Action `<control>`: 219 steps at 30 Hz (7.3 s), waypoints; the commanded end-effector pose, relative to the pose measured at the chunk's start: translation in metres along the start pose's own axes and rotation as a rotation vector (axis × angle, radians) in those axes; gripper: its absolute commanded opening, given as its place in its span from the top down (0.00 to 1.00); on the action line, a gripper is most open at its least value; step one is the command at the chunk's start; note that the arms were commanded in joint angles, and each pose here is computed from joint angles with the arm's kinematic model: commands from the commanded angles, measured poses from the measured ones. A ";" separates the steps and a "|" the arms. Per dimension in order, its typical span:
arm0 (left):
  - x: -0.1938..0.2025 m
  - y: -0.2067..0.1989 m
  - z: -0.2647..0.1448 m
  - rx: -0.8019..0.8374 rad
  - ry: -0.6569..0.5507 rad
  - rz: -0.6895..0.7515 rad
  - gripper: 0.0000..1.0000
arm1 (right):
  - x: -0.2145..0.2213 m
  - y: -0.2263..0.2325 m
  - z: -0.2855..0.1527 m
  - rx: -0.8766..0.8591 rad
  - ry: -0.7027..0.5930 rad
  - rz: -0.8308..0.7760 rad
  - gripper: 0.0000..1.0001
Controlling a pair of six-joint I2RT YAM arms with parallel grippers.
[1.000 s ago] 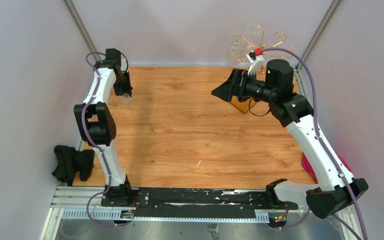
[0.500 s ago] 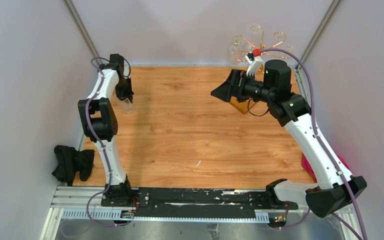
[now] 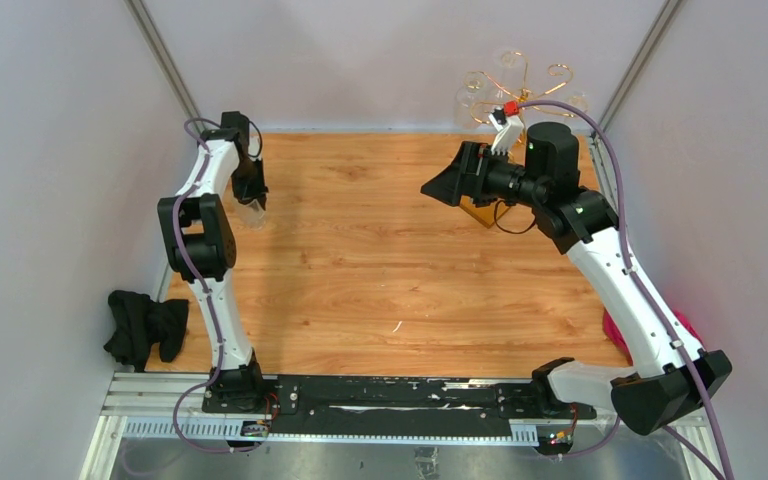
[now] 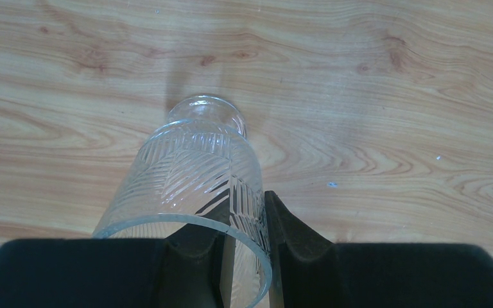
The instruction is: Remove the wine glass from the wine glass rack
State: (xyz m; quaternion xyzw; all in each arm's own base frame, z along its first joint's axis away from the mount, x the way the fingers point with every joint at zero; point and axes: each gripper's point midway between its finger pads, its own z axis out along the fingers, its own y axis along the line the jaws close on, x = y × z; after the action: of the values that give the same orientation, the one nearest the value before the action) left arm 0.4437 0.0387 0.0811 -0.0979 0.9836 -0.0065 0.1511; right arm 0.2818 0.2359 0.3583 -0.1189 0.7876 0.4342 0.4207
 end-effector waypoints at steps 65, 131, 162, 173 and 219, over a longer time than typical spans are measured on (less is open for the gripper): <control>-0.090 -0.388 -0.351 1.430 -0.560 -0.076 0.51 | -0.073 -0.025 -0.129 0.513 -0.322 -0.296 0.04; 0.077 -0.309 -0.297 0.901 -0.684 0.203 0.54 | -0.211 -0.239 0.004 0.744 -0.272 -0.250 0.34; 0.080 -0.311 -0.283 0.906 -0.670 0.182 0.55 | -0.198 -0.246 -0.015 0.811 -0.257 -0.241 1.00; 0.080 -0.311 -0.282 0.903 -0.670 0.176 0.55 | -0.204 -0.230 -0.017 0.764 -0.279 -0.232 1.00; 0.079 -0.320 -0.276 0.920 -0.645 0.185 0.59 | -0.161 -0.168 -0.039 0.601 -0.230 -0.149 1.00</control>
State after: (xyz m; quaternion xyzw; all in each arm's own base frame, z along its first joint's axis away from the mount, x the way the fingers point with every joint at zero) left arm 0.3471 -0.2884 0.3312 0.0638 0.7945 -0.3809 0.4686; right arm 0.4772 0.0630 0.3597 0.0071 0.8402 0.1167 0.5295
